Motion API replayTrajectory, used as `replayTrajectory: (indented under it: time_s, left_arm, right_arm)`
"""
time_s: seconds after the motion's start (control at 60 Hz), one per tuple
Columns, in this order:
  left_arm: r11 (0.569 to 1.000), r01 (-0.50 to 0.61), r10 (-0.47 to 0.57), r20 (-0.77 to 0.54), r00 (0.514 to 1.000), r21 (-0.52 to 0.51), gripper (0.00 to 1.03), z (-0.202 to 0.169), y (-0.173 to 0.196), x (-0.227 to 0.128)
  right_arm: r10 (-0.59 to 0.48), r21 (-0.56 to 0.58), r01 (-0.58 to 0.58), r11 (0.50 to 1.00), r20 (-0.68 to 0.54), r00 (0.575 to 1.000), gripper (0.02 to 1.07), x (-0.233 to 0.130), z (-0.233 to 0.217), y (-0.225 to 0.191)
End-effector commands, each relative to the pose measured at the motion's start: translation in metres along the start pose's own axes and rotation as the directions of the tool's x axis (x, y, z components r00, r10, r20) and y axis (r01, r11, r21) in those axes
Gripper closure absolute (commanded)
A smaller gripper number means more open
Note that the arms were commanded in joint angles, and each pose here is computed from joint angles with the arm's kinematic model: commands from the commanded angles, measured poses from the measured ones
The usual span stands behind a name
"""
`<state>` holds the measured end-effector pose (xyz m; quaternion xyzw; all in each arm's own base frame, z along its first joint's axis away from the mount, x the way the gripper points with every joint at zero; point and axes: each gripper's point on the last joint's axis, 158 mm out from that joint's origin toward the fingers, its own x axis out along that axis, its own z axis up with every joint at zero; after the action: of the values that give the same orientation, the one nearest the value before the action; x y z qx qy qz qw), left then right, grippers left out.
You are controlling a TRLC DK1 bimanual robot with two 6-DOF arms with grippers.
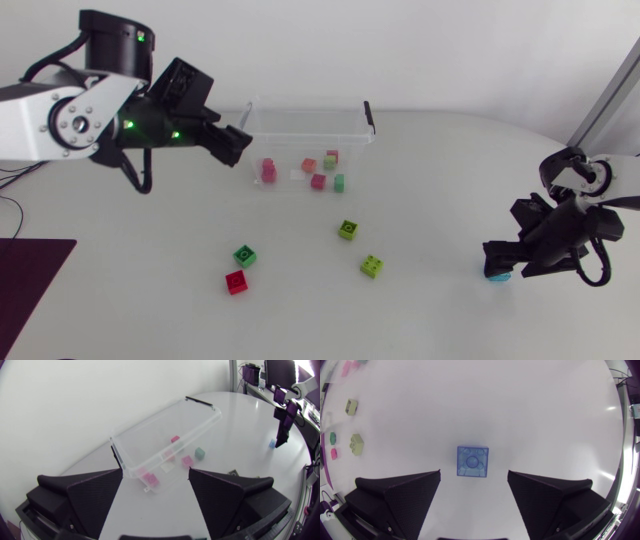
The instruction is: Pick up the duplo bricks and place them in the container
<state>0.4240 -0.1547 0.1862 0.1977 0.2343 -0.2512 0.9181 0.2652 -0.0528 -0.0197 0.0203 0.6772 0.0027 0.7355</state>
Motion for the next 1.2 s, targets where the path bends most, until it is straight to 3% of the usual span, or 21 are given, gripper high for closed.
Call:
replayTrajectory:
  time_s: [0.0, 0.117, 0.267, 0.367, 0.45, 0.683, 0.883, 1.183]
  left_arm:
    - [0.999, 0.010, -0.008, -0.039, 0.999, 0.050, 0.11, -0.030, -0.010, -0.015]
    - [0.994, 0.061, -0.051, -0.112, 0.992, 0.087, 0.11, -0.067, -0.031, -0.025]
    - [0.977, 0.167, -0.136, -0.218, 0.966, 0.132, 0.12, -0.119, -0.063, -0.037]
    - [0.962, 0.240, -0.194, -0.290, 0.937, 0.133, 0.12, -0.147, -0.081, -0.044]
    - [0.941, 0.302, -0.238, -0.342, 0.909, 0.150, 0.12, -0.168, -0.099, -0.050]
    - [0.899, 0.401, -0.294, -0.438, 0.850, 0.175, 0.12, -0.198, -0.120, -0.062]
    - [0.822, 0.520, -0.347, -0.521, 0.780, 0.231, 0.12, -0.229, -0.136, -0.053]
    - [0.805, 0.559, -0.389, -0.537, 0.748, 0.196, 0.12, -0.233, -0.138, -0.015]
  right_arm:
    - [0.009, 0.038, -0.009, 0.999, 0.001, 1.000, 0.14, 0.007, 0.010, -0.002]
    - [0.009, 0.047, -0.009, 0.999, -0.006, 1.000, 0.16, 0.015, 0.016, -0.003]
    - [0.002, 0.044, -0.002, 0.999, 0.001, 1.000, 0.32, 0.021, 0.023, -0.003]
    - [0.000, 0.036, -0.001, 0.999, 0.005, 1.000, 0.50, 0.023, 0.025, -0.001]
    - [0.000, 0.020, 0.000, 1.000, 0.011, 1.000, 0.76, 0.025, 0.026, 0.001]
    - [-0.003, -0.029, 0.005, 1.000, 0.055, 0.998, 0.78, 0.002, 0.030, 0.013]
    - [0.025, -0.170, 0.003, 0.985, 0.160, 0.987, 0.78, -0.056, 0.040, 0.063]
    - [0.098, -0.302, -0.001, 0.953, 0.307, 0.946, 0.78, -0.119, 0.070, 0.125]
